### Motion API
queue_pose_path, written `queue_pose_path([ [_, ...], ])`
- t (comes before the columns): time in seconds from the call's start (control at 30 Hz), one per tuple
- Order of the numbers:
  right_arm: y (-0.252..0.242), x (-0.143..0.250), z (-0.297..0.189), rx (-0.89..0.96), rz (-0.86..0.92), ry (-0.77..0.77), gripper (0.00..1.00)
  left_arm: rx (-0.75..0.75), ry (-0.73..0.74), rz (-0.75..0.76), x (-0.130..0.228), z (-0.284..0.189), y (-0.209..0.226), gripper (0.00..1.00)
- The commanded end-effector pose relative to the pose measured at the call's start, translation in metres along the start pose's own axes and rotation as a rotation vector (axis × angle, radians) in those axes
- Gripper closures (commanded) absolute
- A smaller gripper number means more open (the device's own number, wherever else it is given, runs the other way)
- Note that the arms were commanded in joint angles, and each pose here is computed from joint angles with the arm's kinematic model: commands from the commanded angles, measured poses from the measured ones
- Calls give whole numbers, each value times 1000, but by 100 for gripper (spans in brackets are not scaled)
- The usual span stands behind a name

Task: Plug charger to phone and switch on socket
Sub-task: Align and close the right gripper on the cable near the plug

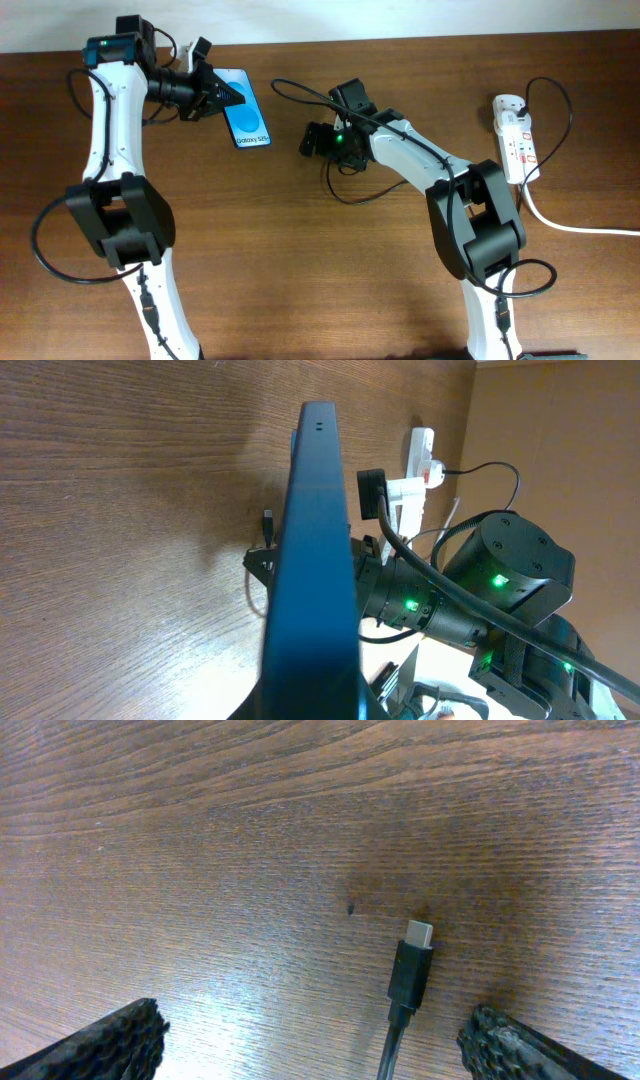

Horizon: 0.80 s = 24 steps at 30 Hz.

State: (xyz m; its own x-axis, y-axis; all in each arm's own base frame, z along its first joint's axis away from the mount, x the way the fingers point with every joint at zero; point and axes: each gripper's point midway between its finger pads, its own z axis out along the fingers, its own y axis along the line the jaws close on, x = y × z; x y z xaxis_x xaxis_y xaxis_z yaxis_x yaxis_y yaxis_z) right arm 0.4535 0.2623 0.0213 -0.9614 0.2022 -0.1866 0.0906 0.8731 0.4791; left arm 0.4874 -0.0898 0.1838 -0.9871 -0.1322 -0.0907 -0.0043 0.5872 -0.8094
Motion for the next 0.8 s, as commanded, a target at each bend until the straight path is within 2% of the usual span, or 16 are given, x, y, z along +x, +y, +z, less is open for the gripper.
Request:
queue_pose_path([
  [0.0,-39,23,27,107,44,66,2,46,-7,35,-1,-2,-14,100],
  [0.77,-39,23,27,107,43,66,1,26,11,-38,4,-2,-10,100],
])
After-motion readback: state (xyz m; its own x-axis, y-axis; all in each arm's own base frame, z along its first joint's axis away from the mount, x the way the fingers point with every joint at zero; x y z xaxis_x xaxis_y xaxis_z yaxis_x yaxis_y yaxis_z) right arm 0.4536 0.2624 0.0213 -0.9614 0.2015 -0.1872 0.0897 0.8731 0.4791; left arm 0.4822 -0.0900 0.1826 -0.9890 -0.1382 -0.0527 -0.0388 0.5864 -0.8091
